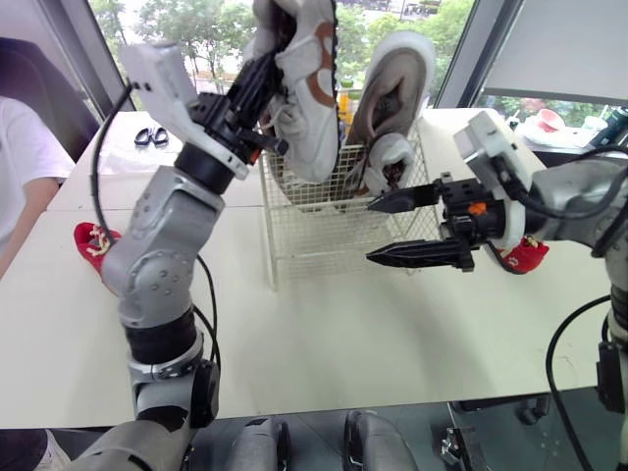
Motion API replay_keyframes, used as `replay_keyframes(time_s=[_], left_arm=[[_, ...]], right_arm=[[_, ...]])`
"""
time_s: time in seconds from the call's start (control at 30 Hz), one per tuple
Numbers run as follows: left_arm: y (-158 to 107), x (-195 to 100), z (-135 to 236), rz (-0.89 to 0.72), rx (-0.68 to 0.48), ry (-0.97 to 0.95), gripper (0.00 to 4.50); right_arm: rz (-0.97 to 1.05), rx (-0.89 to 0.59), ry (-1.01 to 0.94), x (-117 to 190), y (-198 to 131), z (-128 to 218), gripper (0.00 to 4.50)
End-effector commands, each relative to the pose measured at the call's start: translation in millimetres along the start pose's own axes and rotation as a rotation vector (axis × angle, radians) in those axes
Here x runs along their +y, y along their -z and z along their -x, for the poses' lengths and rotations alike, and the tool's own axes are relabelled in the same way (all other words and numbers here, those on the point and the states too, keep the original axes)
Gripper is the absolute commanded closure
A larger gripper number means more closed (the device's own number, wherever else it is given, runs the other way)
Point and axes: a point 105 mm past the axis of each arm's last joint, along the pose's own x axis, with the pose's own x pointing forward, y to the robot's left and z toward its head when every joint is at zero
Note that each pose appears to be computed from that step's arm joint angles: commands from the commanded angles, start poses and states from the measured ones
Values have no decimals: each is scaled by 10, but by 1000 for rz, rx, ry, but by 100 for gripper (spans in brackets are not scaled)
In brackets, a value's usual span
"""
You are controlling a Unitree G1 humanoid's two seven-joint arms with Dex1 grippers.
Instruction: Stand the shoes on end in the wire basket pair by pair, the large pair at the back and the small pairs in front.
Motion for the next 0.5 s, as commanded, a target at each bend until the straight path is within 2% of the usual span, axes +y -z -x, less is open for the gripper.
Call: replay_keyframes(time_s=[0.03,0.23,0.5], left_arm=[[61,-72,-126,-62,-51,-4,449],[431,-276,-52,-150,-14,24,449],[576,-390,44,-512,-102,-14,449]], right_arm=[[39,6,31,44,-32,39,0],[22,15,60,55,31,72,0],[14,-8,73,70,19,81,0]])
